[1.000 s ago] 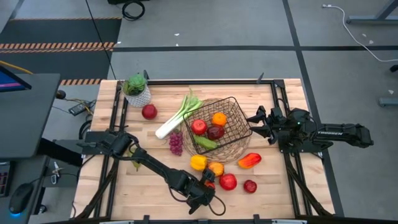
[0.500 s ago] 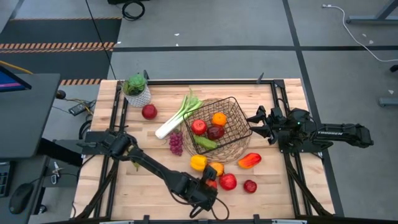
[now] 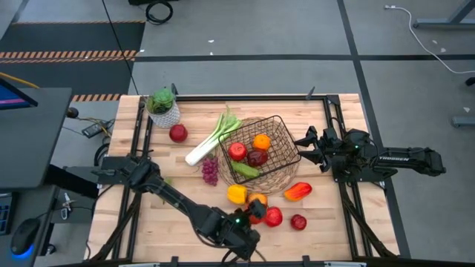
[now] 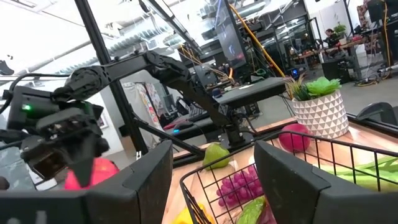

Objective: Build produce basket
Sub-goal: Put the red apple into the black wire basket

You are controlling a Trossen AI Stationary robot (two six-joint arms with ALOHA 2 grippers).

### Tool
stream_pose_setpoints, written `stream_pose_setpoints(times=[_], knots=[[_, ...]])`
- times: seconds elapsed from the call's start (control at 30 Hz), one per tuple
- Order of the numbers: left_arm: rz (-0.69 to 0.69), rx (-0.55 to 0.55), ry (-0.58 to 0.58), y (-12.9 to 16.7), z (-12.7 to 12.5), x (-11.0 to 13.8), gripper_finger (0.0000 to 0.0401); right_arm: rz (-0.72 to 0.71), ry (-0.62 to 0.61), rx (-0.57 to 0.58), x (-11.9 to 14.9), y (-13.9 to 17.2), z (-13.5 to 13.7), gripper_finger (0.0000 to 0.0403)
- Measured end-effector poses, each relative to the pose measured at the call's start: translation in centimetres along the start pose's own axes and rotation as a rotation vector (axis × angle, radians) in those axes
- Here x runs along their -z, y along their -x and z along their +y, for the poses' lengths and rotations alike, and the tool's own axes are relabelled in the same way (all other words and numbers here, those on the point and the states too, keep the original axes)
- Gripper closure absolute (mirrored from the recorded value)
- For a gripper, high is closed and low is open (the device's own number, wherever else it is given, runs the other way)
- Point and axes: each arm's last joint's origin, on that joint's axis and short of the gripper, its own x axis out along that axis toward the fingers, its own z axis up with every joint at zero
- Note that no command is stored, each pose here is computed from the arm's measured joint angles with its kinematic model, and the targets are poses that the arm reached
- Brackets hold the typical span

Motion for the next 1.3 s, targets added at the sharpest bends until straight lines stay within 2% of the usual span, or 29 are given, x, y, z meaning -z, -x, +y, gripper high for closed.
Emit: stream_pose_setpoints(times=[0.3,0.4,0.53,0.63,0.7,0.77,1.0,1.3], knots=[[-0.019,-0.054,-0.623,0.3,0.2,-0.6,0.0049,0.000,0.000,0.000,0.0,0.0,0.0,0.0172],[-0.017,-0.065,-0.794,0.3,0.3,-0.7,0.0049,0.000,0.000,0.000,0.0,0.0,0.0,0.0172],[-0.023,-0.087,-0.908,0.3,0.5,-0.9,0.0049,0.000,0.000,0.000,0.0,0.0,0.0,0.0172],[-0.026,-0.098,-0.893,0.2,0.7,-1.0,0.0049,0.000,0.000,0.000,0.0,0.0,0.0,0.0172],[-0.029,-0.104,-0.822,0.1,0.8,-1.0,0.0049,0.001,0.000,0.000,0.0,0.0,0.0,0.0172],[-0.040,-0.116,-0.668,-0.1,1.2,-0.9,0.0049,0.000,0.000,0.000,0.0,0.0,0.0,0.0172],[-0.040,-0.115,0.124,-2.2,3.1,0.5,0.0048,0.000,0.000,0.000,0.0,0.0,0.0,0.0172],[-0.053,-0.120,1.002,-4.0,4.6,2.1,0.0048,0.000,0.000,0.000,0.0,0.0,0.0,0.0172]])
